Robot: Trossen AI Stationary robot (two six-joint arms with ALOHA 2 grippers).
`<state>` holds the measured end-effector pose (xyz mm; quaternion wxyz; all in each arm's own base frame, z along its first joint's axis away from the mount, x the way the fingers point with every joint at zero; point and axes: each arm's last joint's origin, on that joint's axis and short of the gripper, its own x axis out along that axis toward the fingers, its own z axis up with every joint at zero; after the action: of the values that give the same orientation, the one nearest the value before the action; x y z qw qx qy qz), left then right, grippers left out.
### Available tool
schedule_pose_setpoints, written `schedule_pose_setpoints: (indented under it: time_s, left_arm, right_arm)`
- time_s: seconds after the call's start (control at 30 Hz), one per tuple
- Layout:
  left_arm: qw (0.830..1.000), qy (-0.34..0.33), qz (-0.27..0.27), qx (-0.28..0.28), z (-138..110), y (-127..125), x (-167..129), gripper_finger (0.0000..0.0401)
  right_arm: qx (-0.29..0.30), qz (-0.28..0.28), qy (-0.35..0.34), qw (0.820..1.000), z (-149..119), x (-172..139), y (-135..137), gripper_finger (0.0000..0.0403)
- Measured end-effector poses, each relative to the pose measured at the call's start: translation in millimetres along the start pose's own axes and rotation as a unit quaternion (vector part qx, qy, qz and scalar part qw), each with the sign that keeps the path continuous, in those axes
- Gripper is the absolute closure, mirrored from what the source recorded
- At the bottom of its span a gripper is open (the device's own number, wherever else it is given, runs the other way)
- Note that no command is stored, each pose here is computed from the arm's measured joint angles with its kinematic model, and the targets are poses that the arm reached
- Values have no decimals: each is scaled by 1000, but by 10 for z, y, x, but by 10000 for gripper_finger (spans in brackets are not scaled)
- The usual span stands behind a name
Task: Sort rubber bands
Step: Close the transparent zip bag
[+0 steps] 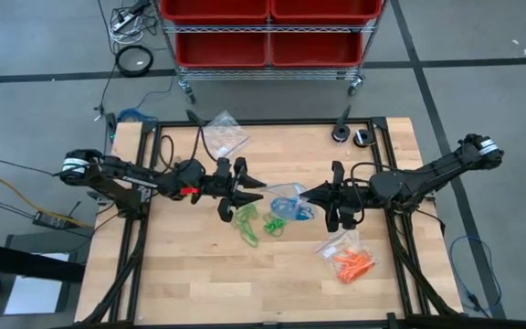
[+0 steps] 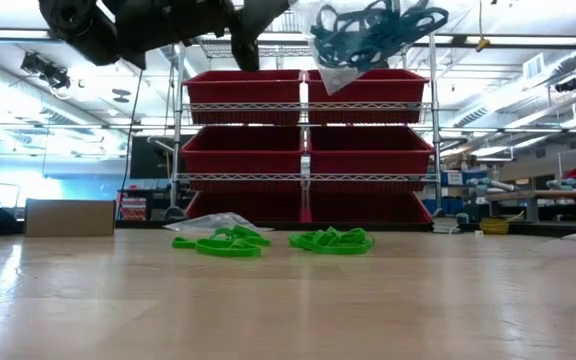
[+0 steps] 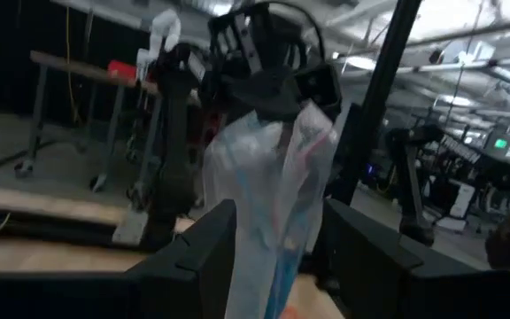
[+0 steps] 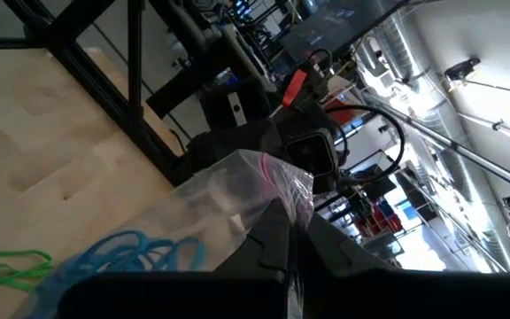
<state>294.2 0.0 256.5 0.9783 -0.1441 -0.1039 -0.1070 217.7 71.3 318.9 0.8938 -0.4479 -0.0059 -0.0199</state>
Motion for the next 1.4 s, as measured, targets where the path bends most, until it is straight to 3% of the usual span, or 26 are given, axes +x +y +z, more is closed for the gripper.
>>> schedule_pose_setpoints:
  time_s: [0.23, 0.43, 0.83, 1.4]
  left_arm:
    - [1000, 6, 2, -17, -153, 81, 145, 223]
    - [999, -37, -12, -8, -109, 78, 192, 223]
    - [999, -38, -11, -8, -108, 78, 191, 224]
    - [999, -43, -12, 7, -99, 74, 189, 283]
  right_arm:
    - [5, -9, -7, 1000, 14, 0, -20, 403]
    - [4, -8, -6, 1000, 13, 0, -17, 403]
    - [2, -9, -4, 1000, 10, 0, -17, 403]
    - [2, -9, -3, 1000, 9, 0, -17, 403]
